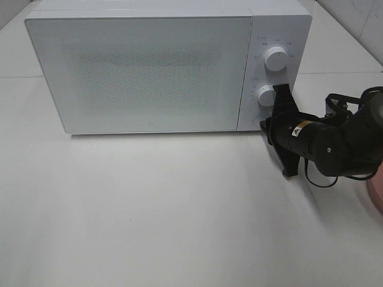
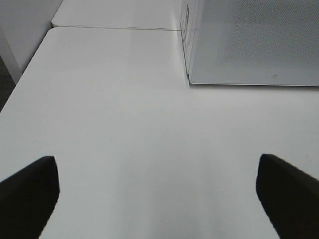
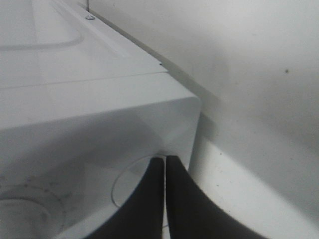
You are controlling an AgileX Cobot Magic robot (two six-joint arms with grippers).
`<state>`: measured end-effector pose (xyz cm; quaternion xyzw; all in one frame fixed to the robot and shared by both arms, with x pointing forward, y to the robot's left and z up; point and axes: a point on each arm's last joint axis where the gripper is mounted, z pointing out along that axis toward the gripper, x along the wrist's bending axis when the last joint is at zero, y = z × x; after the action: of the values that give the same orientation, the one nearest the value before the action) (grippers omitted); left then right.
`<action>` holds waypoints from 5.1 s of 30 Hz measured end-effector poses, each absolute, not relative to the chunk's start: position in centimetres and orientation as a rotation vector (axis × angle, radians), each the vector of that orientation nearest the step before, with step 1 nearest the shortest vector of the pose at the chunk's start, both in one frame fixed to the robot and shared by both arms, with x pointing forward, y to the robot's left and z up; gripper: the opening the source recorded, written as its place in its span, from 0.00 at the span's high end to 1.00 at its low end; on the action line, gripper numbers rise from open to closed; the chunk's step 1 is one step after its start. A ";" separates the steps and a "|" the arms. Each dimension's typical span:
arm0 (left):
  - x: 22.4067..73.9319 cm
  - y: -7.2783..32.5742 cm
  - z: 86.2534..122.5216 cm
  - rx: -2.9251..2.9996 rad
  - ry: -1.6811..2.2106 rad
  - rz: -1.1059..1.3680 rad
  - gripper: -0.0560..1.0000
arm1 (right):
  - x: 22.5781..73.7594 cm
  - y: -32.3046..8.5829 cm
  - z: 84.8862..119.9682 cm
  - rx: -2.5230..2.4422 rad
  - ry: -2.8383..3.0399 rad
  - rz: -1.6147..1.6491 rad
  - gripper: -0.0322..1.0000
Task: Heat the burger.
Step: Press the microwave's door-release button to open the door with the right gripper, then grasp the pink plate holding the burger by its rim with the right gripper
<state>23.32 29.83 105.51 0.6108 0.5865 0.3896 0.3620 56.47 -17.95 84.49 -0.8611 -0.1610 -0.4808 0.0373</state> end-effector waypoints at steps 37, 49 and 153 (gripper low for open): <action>23.3 29.8 105.5 1.573 1.511 1.003 0.00 | 57.4 -17.2 84.6 -2.609 -0.521 -1.542 0.97; 23.3 29.8 105.5 1.573 1.511 1.003 0.00 | 57.7 -17.1 84.7 -2.624 -0.541 -1.539 0.97; 23.3 29.8 105.5 1.573 1.511 1.004 0.00 | 45.5 -18.0 97.7 -2.059 -2.496 -0.276 0.97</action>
<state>23.32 29.84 105.51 0.6108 0.5866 0.3899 0.3617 45.52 -17.95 97.72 -0.6332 -0.7675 -0.0850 -0.0526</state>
